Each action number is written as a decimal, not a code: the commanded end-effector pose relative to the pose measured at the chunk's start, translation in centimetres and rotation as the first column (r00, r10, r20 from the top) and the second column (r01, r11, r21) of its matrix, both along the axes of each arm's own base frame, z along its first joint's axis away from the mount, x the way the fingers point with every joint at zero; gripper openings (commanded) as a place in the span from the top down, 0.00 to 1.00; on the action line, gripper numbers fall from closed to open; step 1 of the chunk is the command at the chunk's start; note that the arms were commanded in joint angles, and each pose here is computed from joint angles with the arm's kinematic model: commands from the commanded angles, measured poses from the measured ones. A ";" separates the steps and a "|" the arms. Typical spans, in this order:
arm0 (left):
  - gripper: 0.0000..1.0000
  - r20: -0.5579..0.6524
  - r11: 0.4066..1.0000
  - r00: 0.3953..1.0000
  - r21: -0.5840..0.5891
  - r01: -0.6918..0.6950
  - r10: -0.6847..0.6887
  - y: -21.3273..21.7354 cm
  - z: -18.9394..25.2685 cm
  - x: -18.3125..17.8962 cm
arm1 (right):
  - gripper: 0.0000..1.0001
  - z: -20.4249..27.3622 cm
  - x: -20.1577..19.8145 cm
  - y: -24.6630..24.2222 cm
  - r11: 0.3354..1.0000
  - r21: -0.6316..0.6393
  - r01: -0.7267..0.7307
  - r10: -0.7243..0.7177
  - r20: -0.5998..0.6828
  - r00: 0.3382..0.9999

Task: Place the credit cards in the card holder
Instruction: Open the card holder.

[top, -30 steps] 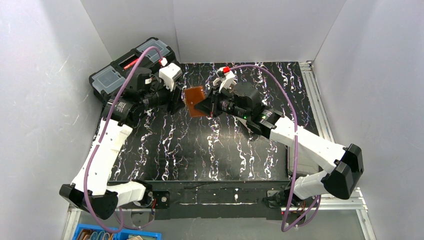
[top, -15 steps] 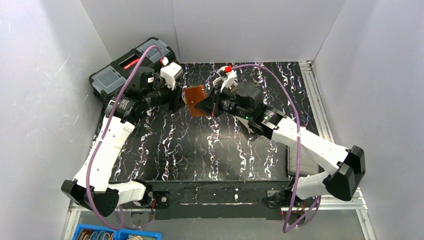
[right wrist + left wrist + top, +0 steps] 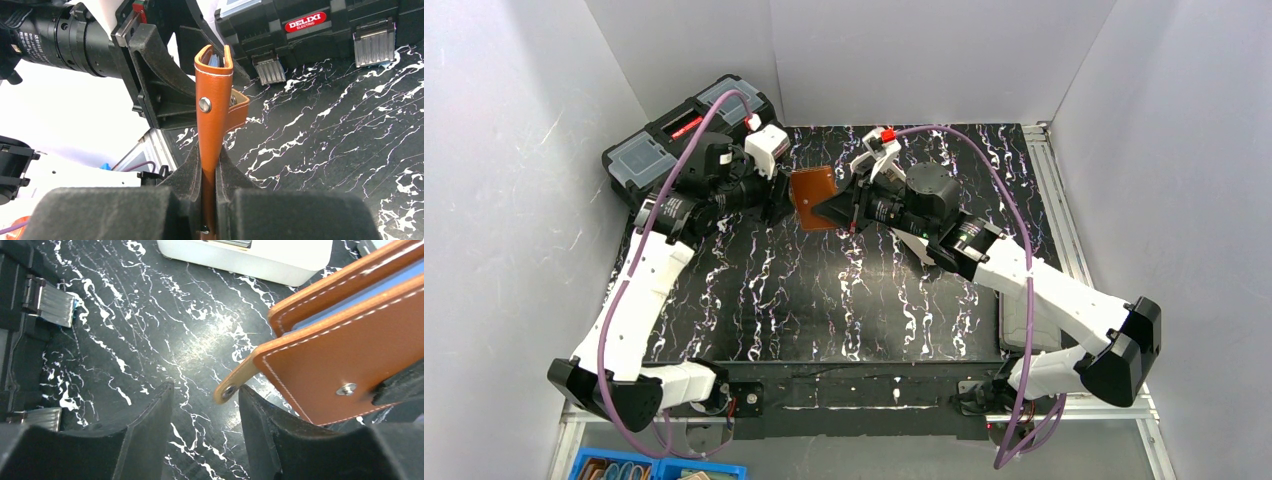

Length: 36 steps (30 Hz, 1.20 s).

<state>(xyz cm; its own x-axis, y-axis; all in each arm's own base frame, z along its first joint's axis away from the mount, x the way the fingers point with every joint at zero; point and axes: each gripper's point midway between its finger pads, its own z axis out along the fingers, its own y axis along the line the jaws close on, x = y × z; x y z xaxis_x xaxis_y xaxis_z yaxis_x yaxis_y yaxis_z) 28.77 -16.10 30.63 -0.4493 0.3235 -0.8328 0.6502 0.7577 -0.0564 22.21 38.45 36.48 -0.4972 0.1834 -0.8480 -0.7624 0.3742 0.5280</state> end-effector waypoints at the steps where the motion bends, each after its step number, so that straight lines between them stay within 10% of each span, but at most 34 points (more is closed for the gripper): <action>1: 0.48 0.006 0.991 0.994 -0.070 0.113 -0.113 -1.4 1.9 -1.5 | 0.99 2.5 -0.8 0.1 0.997 0.074 -0.033 0.029 0.061 0.998; 6: 0.29 -0.028 0.962 0.969 -0.129 0.241 -0.247 -2.5 3.0 -3.7 | 0.99 2.6 -0.9 0.1 0.996 0.082 -0.038 0.033 0.060 0.998; 18: 0.36 -0.156 0.806 0.842 -0.424 0.414 -0.516 -3.5 5.4 -7.5 | 0.99 3.1 -2.7 0.5 0.970 0.167 -0.179 0.175 0.037 0.984; 27: 0.31 -0.107 0.801 0.839 -0.384 0.460 -0.533 -2.7 6.2 -8.1 | 0.99 3.0 -3.9 1.1 0.927 0.206 -0.315 0.316 0.029 0.948; 36: 0.65 -0.130 0.757 0.795 -0.428 0.494 -0.592 -2.8 7.1 -9.9 | 0.99 2.6 -3.6 1.8 0.918 0.206 -0.338 0.343 0.011 0.939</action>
